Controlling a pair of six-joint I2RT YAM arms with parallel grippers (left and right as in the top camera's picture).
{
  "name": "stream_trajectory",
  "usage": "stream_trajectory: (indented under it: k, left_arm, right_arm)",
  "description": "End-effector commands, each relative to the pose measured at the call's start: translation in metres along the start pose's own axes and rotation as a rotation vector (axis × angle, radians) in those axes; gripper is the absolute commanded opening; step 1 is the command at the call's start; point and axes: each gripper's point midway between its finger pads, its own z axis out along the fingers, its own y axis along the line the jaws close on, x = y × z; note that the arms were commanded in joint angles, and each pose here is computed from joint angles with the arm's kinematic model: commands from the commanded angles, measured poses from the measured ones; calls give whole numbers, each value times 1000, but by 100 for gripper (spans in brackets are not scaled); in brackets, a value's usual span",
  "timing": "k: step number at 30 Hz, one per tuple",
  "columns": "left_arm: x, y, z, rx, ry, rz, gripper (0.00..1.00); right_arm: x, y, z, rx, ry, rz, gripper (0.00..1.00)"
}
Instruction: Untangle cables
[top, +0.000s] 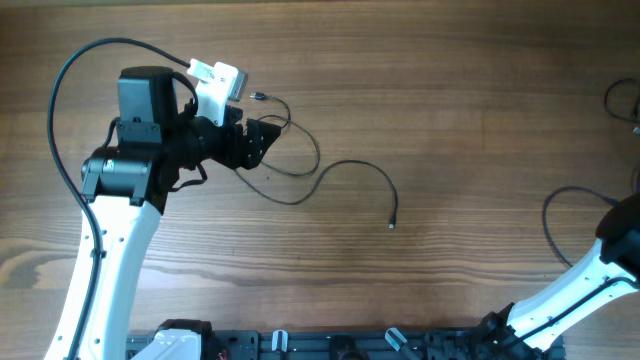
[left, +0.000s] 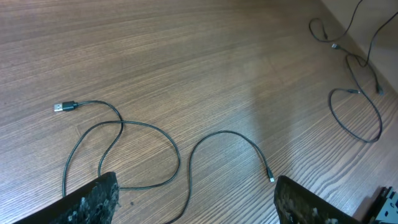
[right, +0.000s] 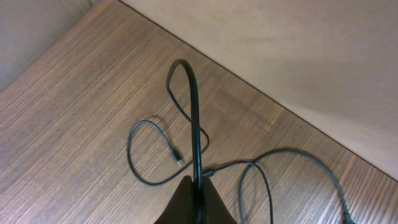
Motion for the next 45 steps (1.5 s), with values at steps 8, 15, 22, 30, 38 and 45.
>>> stream_trajectory:
  k: [8, 15, 22, 30, 38, 45]
  left_arm:
    - [-6, -5, -6, 2, -18, 35, 82]
    - [-6, -4, -6, -3, -17, 36, 86]
    - [-5, 3, -6, -43, -12, 38, 86]
    - [-5, 3, -6, -43, -13, 39, 87]
    - [-11, 29, -9, -195, -25, 53, 87]
    - [-72, 42, -22, -304, -256, 189, 89]
  right_arm:
    - [4, 3, 3, 2, 20, 23, 100]
    - [6, 33, -7, -173, 44, 26, 99]
    - [-19, 39, -59, -234, -38, 51, 99]
    - [-24, 74, -146, -478, -59, 53, 99]
    - [4, 122, -205, -551, -42, -77, 99]
    - [18, 153, -236, -446, -125, -206, 99]
